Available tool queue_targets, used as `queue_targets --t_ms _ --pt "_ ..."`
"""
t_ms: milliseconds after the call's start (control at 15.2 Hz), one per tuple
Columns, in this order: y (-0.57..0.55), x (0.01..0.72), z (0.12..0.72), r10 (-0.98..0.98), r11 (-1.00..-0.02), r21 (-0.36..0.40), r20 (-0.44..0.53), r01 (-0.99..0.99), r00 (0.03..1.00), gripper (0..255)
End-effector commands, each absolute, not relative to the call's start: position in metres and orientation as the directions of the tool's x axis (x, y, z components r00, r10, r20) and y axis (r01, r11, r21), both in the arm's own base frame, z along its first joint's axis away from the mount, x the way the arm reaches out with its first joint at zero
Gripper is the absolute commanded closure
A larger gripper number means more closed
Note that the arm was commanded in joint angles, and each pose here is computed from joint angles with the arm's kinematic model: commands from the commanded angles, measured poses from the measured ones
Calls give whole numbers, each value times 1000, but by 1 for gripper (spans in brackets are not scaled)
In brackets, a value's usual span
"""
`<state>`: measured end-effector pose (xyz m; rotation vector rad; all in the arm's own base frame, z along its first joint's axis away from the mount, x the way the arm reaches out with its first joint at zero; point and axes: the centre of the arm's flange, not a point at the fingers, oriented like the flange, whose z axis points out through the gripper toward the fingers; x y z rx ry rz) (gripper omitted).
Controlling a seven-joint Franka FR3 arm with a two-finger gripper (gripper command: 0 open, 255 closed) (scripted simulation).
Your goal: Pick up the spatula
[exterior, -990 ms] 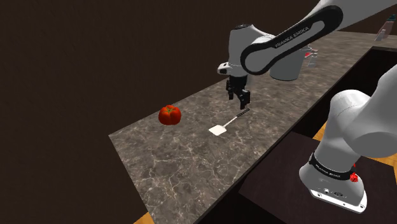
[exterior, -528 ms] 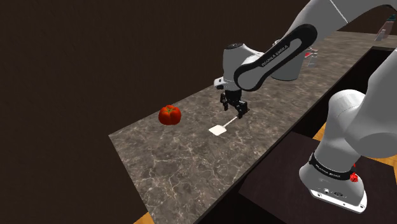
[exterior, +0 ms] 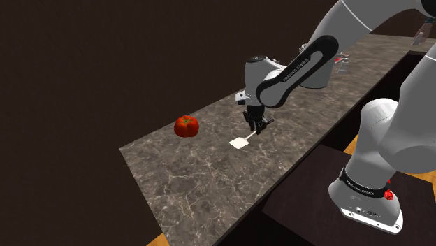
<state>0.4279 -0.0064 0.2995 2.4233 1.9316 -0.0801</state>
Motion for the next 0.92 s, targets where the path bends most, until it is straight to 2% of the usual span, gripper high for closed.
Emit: queue_targets --t_ms 0,462,858 --pt "-6 428 299 973 -223 1 -66 975 222 255" --pt "-6 427 299 973 -223 0 -66 975 222 255" --pt "-6 427 331 973 -223 0 -66 975 222 255"
